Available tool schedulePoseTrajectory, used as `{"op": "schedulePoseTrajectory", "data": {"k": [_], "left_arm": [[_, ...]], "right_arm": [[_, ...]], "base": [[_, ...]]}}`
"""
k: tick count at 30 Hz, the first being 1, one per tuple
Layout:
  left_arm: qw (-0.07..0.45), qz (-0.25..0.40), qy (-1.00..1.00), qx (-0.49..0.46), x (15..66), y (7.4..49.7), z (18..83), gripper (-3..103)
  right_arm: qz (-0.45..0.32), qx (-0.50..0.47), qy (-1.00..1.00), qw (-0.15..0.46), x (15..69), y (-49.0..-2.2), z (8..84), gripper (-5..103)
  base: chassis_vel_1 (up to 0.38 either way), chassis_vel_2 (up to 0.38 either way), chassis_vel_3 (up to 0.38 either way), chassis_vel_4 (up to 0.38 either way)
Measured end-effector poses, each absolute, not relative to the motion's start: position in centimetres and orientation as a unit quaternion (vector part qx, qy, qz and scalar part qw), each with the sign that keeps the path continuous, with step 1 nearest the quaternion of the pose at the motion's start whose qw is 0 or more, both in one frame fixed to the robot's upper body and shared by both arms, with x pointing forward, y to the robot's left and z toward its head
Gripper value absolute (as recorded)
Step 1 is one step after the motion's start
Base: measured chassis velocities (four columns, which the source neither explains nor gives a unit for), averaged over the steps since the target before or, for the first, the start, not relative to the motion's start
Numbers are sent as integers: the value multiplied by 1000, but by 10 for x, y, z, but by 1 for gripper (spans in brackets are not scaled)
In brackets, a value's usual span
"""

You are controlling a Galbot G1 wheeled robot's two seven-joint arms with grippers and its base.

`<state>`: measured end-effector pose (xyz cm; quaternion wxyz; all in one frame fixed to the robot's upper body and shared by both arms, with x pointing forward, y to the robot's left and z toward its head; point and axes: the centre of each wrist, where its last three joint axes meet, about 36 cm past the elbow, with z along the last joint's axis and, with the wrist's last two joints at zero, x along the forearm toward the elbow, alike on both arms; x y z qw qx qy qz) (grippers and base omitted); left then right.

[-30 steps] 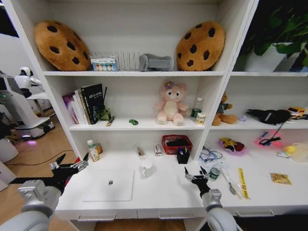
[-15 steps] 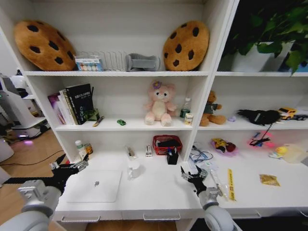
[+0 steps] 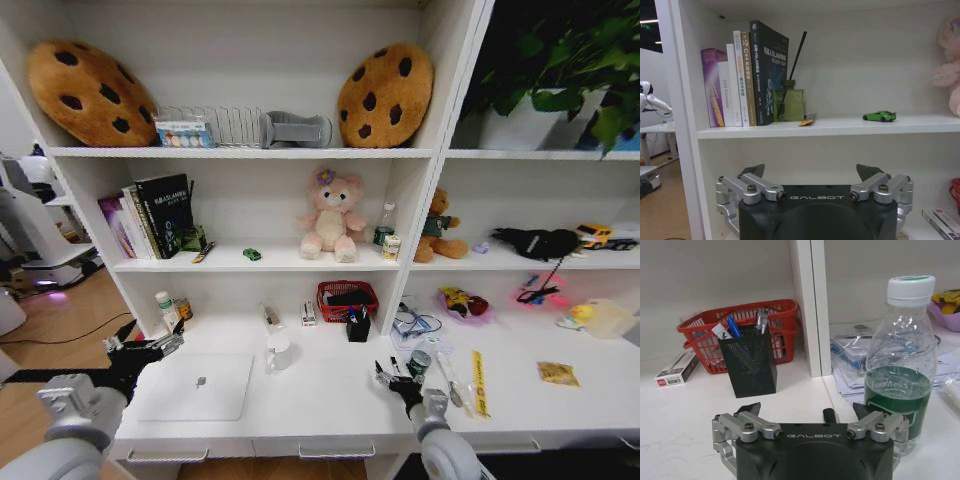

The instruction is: Organize the objects on the table.

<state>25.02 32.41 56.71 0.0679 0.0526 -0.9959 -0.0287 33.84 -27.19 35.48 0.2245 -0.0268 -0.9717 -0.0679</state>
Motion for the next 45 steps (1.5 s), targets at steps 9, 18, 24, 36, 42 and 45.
{"op": "schedulePoseTrajectory", "data": {"k": [9, 18, 24, 36, 42, 45], "left_arm": [[68, -29, -996, 53, 250, 324, 567, 100], [68, -29, -996, 53, 250, 324, 567, 100], [68, -29, -996, 53, 250, 324, 567, 100], [68, -29, -996, 53, 250, 324, 567, 100], [68, -29, -996, 53, 250, 324, 567, 100], [68, -29, -996, 53, 250, 324, 567, 100]], "right_arm": [[-83, -31, -965, 248, 361, -274, 356, 100], [-83, -29, -961, 261, 373, -273, 348, 100], [-85, -32, -954, 286, 378, -271, 347, 98], [-107, -35, -945, 306, 395, -266, 352, 55], [-108, -33, -940, 322, 401, -268, 358, 28], [-106, -26, -938, 330, 399, -269, 360, 22]], "base": [[0, 0, 0, 0], [0, 0, 0, 0], [0, 0, 0, 0], [0, 0, 0, 0], [0, 0, 0, 0], [0, 0, 0, 0]]}}
